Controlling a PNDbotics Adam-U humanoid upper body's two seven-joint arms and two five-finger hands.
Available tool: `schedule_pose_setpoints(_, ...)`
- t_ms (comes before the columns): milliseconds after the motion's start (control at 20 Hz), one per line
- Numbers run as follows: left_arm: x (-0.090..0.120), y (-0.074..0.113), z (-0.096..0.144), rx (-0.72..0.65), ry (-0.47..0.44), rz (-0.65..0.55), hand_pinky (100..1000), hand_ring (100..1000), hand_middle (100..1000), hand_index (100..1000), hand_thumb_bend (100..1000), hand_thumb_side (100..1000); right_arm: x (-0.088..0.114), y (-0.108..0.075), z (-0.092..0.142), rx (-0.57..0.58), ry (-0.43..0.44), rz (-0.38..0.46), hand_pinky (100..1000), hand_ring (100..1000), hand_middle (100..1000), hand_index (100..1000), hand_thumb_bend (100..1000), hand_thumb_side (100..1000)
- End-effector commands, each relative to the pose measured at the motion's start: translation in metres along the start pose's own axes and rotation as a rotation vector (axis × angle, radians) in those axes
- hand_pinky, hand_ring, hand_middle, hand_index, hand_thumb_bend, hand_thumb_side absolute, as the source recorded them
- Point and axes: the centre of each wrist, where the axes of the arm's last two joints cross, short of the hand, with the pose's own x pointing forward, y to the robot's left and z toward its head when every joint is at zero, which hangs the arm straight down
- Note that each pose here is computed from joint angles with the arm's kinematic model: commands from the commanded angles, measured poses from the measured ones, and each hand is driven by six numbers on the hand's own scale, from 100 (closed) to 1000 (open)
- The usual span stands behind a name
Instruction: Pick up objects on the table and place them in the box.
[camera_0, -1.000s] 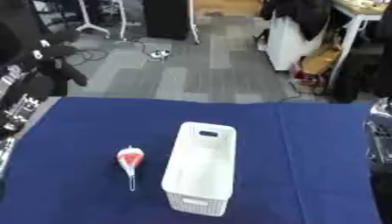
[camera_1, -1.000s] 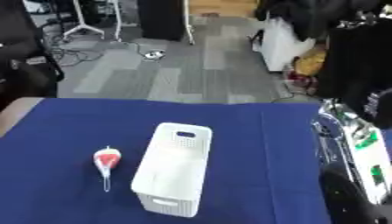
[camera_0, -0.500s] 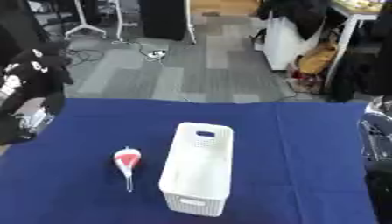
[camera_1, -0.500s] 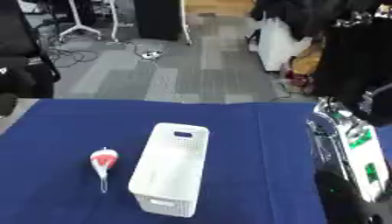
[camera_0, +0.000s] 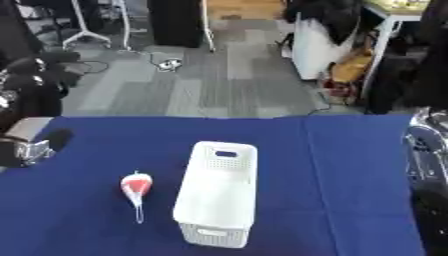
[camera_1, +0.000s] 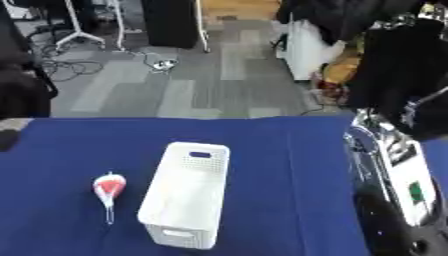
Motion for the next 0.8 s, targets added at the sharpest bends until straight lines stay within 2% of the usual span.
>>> schedule_pose_setpoints(50, -0.003, 0.024, -0.011, -0.098, -0.067, -0.087, 938, 749, 840, 878, 342, 779, 0.003, 0.0, -0.006, 0.021, -0.019, 0.002, 272, 418, 419, 610, 100, 1000)
schedule_pose_setpoints(200, -0.003, 0.024, -0.032, -0.233, -0.128, -0.164, 984, 782, 846, 881, 388, 785, 0.004, -0.001, -0.006, 0.021, -0.019, 0.003, 274, 420, 422, 612, 100, 1000)
schedule_pose_setpoints(250, -0.002, 0.024, -0.04, -0.277, -0.15, -0.199, 1000, 818, 850, 882, 471, 779, 0.004, -0.001, -0.006, 0.02, -0.019, 0.003, 277, 421, 426, 617, 100, 1000)
schedule_pose_setpoints(350, 0.0, 0.019, -0.055, -0.369, -0.201, -0.291, 1000, 854, 847, 877, 579, 764, 0.004, -0.001, -0.006, 0.016, -0.019, 0.005, 279, 423, 428, 618, 100, 1000)
schedule_pose_setpoints(400, 0.002, 0.015, -0.062, -0.406, -0.23, -0.346, 1000, 855, 844, 875, 590, 758, 0.004, -0.001, -0.007, 0.013, -0.02, 0.006, 279, 423, 428, 619, 100, 1000)
schedule_pose_setpoints(450, 0.004, 0.011, -0.069, -0.43, -0.269, -0.405, 1000, 870, 817, 857, 684, 708, 0.003, 0.0, -0.007, 0.012, -0.02, 0.006, 280, 423, 430, 620, 100, 1000)
schedule_pose_setpoints(500, 0.006, 0.006, -0.076, -0.452, -0.321, -0.478, 1000, 870, 817, 857, 684, 708, 0.003, 0.0, -0.007, 0.01, -0.02, 0.006, 280, 423, 430, 620, 100, 1000)
schedule_pose_setpoints(550, 0.005, 0.0, -0.078, -0.47, -0.366, -0.544, 1000, 896, 827, 861, 723, 719, 0.003, 0.0, -0.007, 0.008, -0.02, 0.006, 282, 424, 429, 619, 100, 1000)
schedule_pose_setpoints(600, 0.0, -0.007, -0.076, -0.49, -0.408, -0.604, 1000, 891, 824, 859, 719, 714, 0.003, 0.001, -0.007, 0.007, -0.021, 0.007, 282, 424, 429, 620, 100, 1000)
schedule_pose_setpoints(800, -0.036, -0.031, -0.049, -0.585, -0.513, -0.722, 1000, 904, 842, 863, 726, 739, 0.003, 0.002, -0.007, -0.004, -0.022, 0.004, 283, 424, 428, 621, 100, 1000)
